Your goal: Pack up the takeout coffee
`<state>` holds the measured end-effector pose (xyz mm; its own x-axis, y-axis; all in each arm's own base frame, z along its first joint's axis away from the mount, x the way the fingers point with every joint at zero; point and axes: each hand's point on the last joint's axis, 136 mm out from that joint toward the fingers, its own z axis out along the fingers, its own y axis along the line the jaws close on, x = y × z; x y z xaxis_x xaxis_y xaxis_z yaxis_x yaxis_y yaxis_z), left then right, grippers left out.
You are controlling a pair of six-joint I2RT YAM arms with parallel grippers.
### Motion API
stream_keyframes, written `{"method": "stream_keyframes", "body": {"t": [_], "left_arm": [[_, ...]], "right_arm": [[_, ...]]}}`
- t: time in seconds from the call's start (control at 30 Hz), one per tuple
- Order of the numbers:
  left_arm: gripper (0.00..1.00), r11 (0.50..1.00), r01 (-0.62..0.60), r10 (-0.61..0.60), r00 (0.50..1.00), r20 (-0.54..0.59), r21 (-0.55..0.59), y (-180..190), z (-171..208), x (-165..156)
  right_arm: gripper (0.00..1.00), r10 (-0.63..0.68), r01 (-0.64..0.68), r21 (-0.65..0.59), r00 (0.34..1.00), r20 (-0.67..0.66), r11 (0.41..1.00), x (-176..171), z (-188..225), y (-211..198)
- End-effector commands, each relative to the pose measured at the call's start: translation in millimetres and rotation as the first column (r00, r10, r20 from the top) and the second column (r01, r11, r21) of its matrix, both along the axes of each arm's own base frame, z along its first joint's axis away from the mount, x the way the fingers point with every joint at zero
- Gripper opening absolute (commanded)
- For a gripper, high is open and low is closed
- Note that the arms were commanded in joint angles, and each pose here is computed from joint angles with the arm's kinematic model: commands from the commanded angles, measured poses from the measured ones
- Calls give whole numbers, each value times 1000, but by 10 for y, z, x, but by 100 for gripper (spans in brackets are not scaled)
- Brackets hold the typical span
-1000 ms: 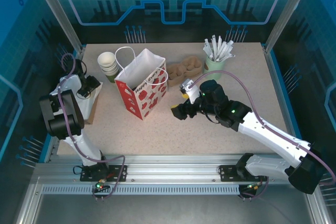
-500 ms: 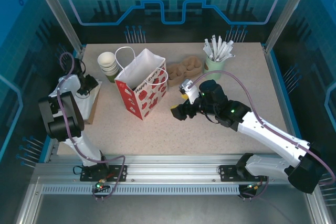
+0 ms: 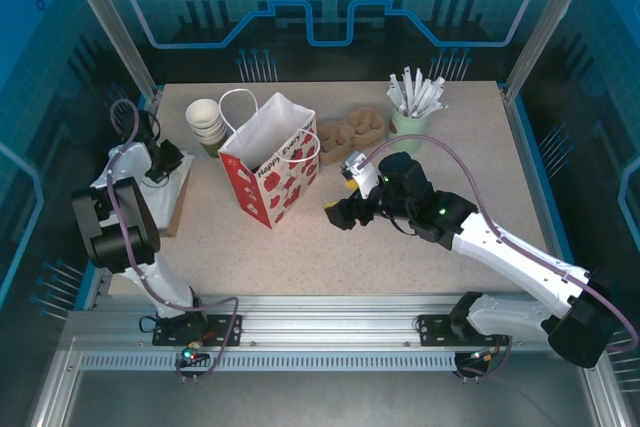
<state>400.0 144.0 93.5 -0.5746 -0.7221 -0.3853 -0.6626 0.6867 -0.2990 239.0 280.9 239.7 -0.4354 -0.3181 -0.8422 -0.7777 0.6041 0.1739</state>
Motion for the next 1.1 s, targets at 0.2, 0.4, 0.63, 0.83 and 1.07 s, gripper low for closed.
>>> {"method": "stream_keyframes", "body": {"t": [0.2, 0.4, 0.63, 0.83, 1.07], "left_arm": [[0, 980, -88, 31, 951, 308, 176, 44, 1362, -299], [0, 957, -124, -32, 854, 519, 262, -198, 2503, -736], [0, 937, 21, -274, 664, 696, 349, -923, 3760, -1211], [0, 883, 321, -453, 396, 799, 342, -1704, 4578, -1517], [0, 735, 601, -525, 212, 824, 314, -2368, 4854, -1516]], "right_arm": [[81, 7, -7, 18, 1000, 6, 1000, -41, 75, 32], [81, -5, 5, 19, 1000, 20, 1000, -42, 116, -4], [81, -40, 40, 0, 998, 52, 999, -16, 179, -96], [81, -80, 84, -35, 992, 93, 996, 37, 257, -199], [82, -112, 120, -66, 987, 115, 991, 101, 293, -264]]}}
